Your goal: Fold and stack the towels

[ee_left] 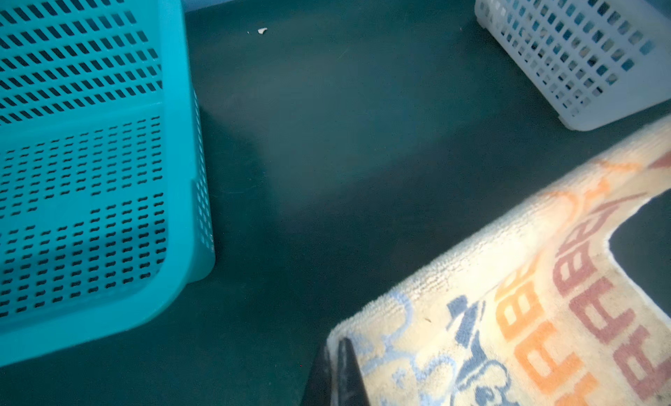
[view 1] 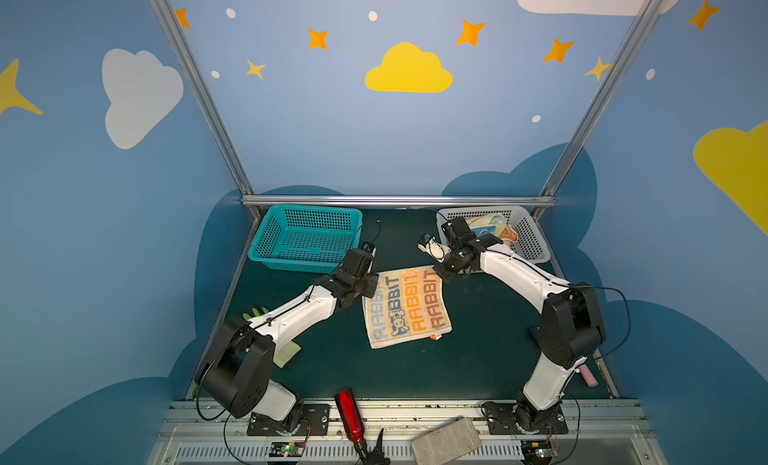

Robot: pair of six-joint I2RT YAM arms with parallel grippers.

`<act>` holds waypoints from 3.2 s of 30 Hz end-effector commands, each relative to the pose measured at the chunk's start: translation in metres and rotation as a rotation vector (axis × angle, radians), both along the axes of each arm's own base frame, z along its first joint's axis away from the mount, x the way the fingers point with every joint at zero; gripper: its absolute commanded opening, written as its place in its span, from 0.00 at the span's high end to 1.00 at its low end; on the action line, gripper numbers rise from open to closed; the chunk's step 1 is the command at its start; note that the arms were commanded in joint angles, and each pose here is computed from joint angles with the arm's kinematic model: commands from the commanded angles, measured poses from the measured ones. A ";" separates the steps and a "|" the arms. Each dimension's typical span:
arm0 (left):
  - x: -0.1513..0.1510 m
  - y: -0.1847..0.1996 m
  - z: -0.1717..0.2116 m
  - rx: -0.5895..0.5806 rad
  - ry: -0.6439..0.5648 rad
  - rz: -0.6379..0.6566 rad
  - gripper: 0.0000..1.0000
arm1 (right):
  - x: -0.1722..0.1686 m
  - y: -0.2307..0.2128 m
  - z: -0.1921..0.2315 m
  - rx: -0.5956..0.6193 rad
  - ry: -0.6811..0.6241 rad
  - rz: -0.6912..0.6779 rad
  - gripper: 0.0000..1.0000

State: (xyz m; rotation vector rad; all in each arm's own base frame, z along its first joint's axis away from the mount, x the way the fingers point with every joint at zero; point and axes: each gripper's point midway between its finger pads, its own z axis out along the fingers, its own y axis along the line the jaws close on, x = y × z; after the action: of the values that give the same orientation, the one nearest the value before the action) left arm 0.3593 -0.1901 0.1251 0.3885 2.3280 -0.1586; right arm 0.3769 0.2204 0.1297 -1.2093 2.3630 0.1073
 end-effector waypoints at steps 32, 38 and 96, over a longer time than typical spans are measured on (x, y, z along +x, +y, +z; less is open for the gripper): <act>-0.110 -0.013 -0.035 -0.024 0.195 0.012 0.96 | -0.131 -0.042 -0.057 -0.192 0.462 -0.209 1.00; -0.117 -0.017 -0.049 -0.030 0.212 0.012 0.93 | -0.140 -0.036 -0.074 -0.247 0.501 -0.180 1.00; -0.144 -0.014 -0.096 -0.348 0.444 0.238 0.02 | -0.140 0.060 -0.101 0.214 0.453 -0.440 0.88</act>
State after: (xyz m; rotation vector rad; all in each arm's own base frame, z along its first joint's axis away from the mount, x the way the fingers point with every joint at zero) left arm 0.2200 -0.2032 0.0397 -0.0809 2.6574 -0.5423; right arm 0.2314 0.2795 0.0395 -0.6529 2.8420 0.5254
